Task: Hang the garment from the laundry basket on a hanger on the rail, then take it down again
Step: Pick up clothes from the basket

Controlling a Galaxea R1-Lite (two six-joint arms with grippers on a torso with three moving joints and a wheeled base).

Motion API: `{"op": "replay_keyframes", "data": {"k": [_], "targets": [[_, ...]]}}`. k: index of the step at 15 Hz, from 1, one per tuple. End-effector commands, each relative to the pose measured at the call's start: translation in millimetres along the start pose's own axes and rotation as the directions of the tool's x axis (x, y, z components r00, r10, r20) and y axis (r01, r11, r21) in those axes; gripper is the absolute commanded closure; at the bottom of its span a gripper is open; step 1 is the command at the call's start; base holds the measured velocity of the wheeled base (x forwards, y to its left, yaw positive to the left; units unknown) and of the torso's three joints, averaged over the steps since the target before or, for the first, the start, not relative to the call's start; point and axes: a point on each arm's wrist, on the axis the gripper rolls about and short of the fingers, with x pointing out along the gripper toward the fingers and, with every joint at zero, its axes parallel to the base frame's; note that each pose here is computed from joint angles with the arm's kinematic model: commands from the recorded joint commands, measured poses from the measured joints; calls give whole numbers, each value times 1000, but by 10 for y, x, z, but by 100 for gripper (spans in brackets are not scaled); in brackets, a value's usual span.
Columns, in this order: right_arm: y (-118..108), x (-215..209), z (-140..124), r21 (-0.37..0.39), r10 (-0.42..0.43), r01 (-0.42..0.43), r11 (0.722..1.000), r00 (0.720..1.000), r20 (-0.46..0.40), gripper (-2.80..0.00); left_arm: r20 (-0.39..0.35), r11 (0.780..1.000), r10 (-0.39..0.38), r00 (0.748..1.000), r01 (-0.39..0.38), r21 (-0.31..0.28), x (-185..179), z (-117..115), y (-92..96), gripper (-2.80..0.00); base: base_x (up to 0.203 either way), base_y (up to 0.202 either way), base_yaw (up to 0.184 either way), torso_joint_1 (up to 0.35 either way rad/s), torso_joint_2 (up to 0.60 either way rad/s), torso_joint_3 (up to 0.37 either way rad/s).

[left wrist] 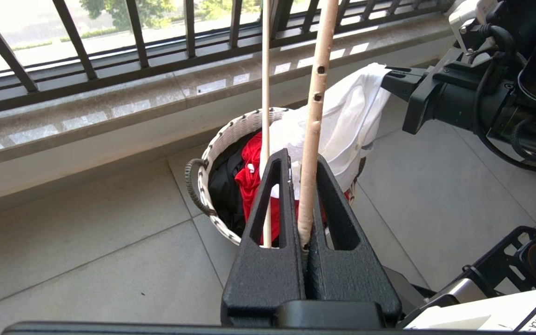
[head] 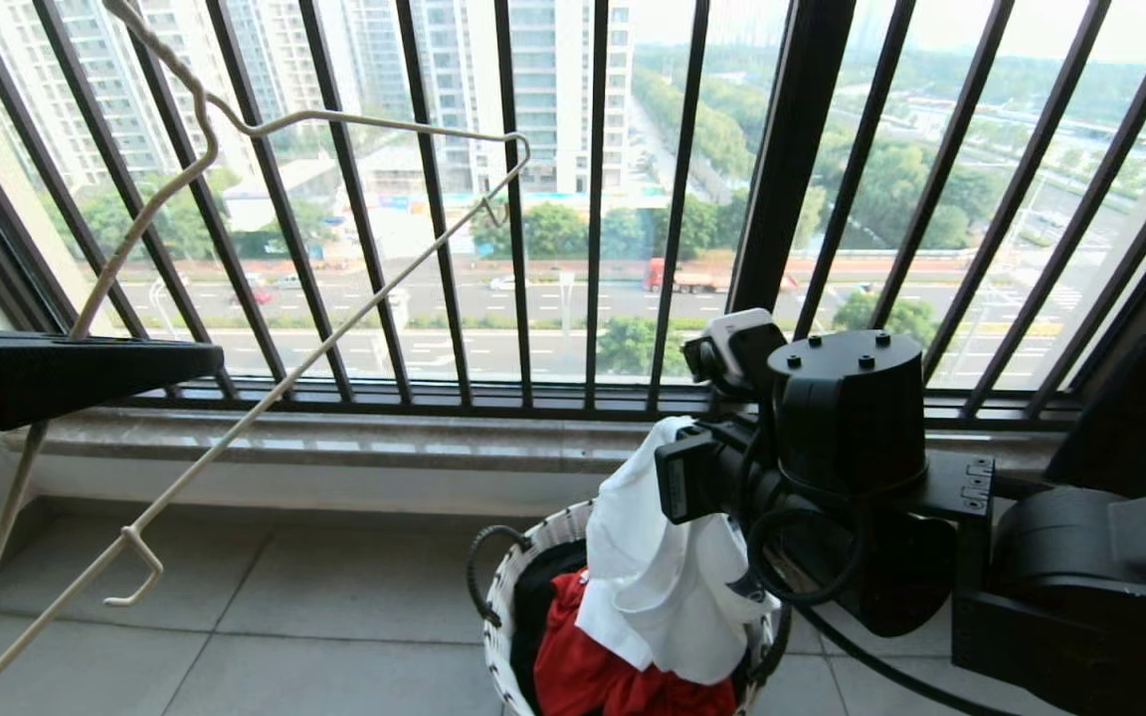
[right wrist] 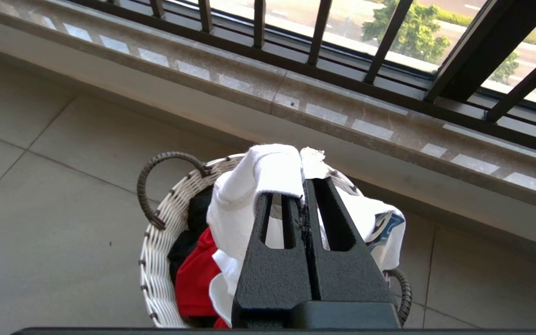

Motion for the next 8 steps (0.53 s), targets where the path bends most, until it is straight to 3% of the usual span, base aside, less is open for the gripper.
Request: {"op": "replay_keyframes", "data": {"k": [1, 8], "targets": [[3, 4, 2, 1, -2, 2, 1000, 1000, 3, 0, -5, 1000, -2, 1000, 2, -2, 8, -5, 2, 0, 0, 0, 0, -2, 7, 198], [16, 34, -36, -5, -6, 6, 1000, 1000, -9, 0, -5, 1000, -2, 1000, 2, -2, 6, -9, 2, 0, 0, 0, 0, 2, 3, 204]]}}
